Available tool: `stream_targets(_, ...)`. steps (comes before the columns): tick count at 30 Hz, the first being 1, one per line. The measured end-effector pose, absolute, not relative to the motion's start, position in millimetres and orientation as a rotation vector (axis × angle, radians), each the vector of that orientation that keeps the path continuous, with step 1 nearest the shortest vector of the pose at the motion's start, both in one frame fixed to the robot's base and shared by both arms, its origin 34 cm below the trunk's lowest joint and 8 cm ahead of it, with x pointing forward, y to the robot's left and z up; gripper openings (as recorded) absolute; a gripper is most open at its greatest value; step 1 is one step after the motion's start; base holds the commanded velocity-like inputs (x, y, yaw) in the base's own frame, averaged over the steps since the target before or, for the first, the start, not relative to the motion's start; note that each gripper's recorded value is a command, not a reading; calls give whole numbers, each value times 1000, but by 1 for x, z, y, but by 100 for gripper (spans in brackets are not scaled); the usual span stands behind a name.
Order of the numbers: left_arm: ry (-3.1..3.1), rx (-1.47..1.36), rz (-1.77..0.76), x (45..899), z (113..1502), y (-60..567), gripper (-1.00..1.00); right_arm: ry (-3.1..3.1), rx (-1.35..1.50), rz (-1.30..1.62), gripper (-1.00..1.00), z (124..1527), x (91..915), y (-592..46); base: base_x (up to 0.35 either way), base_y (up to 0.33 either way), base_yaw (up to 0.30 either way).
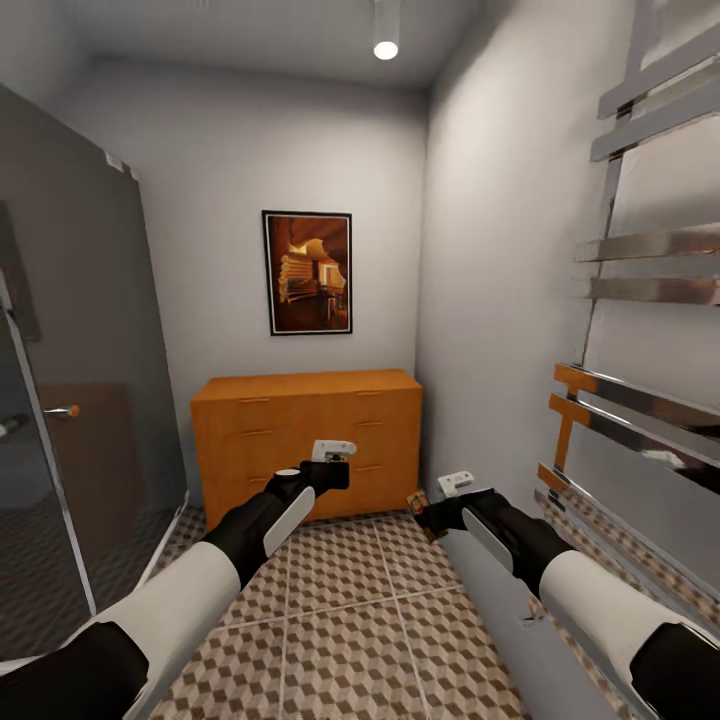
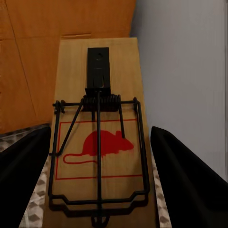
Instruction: Take the four mousetraps from the cabinet in the bathroom and place them on the bathroom floor. Make sure all four end up on the same floor surface, and ensure that at least two of them are either under or directly next to the same bathroom sink.
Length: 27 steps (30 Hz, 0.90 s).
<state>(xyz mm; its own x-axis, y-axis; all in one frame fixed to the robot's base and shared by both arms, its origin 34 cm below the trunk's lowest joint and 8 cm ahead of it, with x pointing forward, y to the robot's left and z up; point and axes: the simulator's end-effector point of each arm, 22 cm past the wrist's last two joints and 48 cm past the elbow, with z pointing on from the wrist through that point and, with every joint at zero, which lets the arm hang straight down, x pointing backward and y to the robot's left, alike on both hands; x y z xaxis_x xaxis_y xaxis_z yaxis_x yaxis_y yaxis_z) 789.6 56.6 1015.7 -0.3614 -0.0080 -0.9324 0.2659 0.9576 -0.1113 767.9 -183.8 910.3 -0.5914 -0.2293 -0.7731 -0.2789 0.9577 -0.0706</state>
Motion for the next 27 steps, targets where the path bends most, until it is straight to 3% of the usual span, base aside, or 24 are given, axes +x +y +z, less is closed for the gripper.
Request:
stream_targets(8,1924,185,-288,790,1016,57,-100,2229,-355,74,-100,909,767,-184,-332,0,0)
stream_targets(13,1927,179,-284,790,1013,60,-100,2244,-355,79,-100,900,762,-183,-109,0,22)
stream_targets(27,1956,154,-260,792,998,75,-100,2248,-357,83,-100,896,759,-181,-10,0,241)
